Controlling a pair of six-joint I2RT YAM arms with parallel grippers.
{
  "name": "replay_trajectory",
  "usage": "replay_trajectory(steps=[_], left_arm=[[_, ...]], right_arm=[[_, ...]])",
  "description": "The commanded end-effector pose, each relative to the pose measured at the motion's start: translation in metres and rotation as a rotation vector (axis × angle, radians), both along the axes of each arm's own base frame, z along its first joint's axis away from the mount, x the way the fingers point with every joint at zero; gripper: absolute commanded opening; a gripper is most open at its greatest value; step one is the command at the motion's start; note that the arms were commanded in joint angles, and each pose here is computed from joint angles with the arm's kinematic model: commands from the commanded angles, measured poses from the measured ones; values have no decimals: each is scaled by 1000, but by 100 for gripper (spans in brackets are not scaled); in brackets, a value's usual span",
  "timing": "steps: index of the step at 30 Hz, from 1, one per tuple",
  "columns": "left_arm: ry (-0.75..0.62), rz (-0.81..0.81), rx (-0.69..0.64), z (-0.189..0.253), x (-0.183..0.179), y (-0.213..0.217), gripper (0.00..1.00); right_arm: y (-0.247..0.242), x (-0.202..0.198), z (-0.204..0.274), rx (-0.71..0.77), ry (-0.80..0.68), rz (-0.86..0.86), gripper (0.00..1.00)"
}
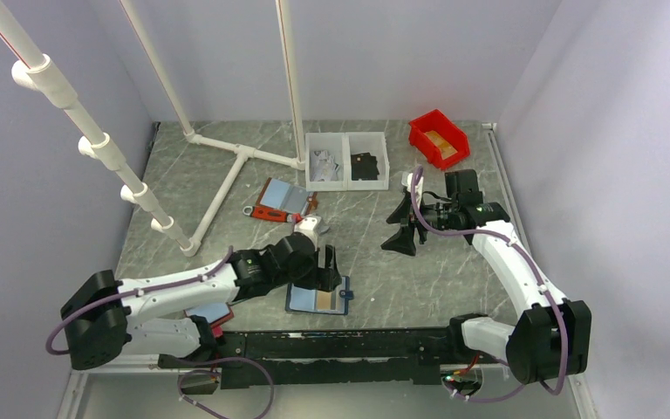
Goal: Take the credit cards out of the card holder
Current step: Remove the credit card from the card holder.
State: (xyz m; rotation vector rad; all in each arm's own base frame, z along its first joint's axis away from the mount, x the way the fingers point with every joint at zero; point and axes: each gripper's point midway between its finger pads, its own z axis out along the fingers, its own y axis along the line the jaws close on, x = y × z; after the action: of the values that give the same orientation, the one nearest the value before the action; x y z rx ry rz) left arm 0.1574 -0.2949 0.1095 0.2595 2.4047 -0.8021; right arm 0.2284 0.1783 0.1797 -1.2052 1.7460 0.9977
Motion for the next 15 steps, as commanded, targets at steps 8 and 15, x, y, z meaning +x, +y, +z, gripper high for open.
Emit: replay_trajectory(steps=[8, 15], left_arm=[[0, 131, 181, -20, 12, -3, 79], [32, 188, 335, -38, 20, -2, 73]], right_arm=[[5, 1, 9, 43, -11, 28, 80], [5, 0, 8, 46, -5, 29, 80]])
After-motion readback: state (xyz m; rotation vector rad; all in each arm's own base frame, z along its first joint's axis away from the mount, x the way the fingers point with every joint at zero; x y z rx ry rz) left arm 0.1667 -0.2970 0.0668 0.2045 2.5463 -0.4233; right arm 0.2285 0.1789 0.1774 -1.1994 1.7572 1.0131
